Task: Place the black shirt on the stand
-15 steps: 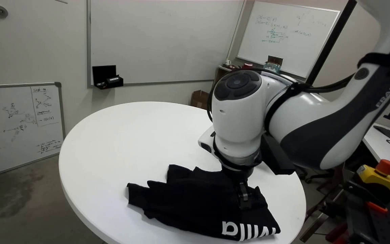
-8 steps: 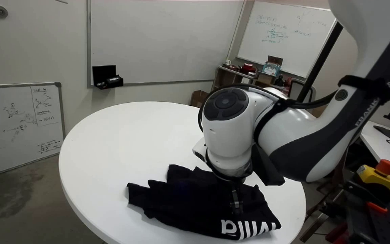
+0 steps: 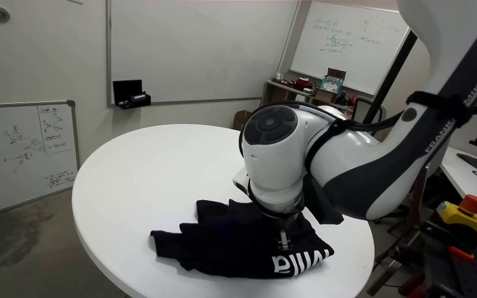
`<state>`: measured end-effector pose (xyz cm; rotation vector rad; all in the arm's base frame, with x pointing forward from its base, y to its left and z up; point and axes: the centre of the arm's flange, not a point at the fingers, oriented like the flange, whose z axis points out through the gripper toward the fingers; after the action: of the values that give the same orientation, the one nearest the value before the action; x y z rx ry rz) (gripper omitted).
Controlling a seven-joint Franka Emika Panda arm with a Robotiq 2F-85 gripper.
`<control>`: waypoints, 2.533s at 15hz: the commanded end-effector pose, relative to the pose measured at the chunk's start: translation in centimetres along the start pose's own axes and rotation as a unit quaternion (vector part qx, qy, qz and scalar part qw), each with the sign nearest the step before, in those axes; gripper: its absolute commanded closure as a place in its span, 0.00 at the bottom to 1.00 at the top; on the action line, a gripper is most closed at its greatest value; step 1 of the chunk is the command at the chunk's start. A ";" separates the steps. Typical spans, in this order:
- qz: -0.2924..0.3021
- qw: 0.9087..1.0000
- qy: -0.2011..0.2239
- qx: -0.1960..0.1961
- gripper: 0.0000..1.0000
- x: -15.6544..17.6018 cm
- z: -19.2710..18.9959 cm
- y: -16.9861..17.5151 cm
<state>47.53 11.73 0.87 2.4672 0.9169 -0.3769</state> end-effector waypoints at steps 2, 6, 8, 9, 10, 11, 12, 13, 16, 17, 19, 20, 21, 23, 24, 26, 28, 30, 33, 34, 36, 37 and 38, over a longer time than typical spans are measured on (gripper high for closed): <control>0.022 1.000 -0.011 0.007 1.00 0.3 -0.2 1.1; 0.057 0.997 -0.007 0.041 0.99 -1.0 -2.1 3.3; 0.087 0.994 0.005 0.070 0.99 -2.5 -4.2 5.3; 0.101 0.991 0.012 0.082 0.99 -3.2 -5.0 6.2; 0.111 0.989 0.022 0.097 0.99 -4.5 -6.4 7.2; 0.120 0.987 0.030 0.107 0.99 -5.4 -7.4 8.1; 0.125 0.985 0.038 0.116 0.99 -6.7 -8.8 9.0; 0.128 0.983 0.047 0.126 0.99 -8.0 -9.9 9.6; 0.117 0.979 0.073 0.150 0.99 -12.1 -13.6 11.1; 0.111 0.978 0.082 0.154 0.99 -13.2 -14.6 11.4; 0.105 0.976 0.106 0.162 0.99 -15.7 -16.9 12.4; 0.102 0.974 0.117 0.166 0.99 -17.0 -18.2 13.0; 0.099 0.972 0.128 0.171 0.99 -18.0 -19.3 13.5; 0.097 0.968 0.149 0.177 0.99 -20.1 -21.6 14.5; 0.096 0.966 0.160 0.178 0.99 -21.2 -22.7 14.9; 0.101 0.963 0.178 0.175 0.99 -23.1 -24.9 16.1; 0.114 0.959 0.196 0.172 0.99 -25.3 -26.8 17.5; 0.127 0.955 0.212 0.165 0.99 -27.8 -28.5 18.6; 0.145 0.949 0.233 0.154 0.99 -31.5 -30.6 19.9; 0.152 0.947 0.236 0.154 0.99 -32.5 -31.1 20.3; 0.158 0.945 0.236 0.163 0.99 -34.6 -31.8 21.0; 0.164 0.944 0.237 0.163 0.99 -35.1 -32.2 21.2; 0.174 0.941 0.239 0.166 0.99 -36.1 -32.6 21.6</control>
<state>39.92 -3.65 47.82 3.0168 0.6199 0.2000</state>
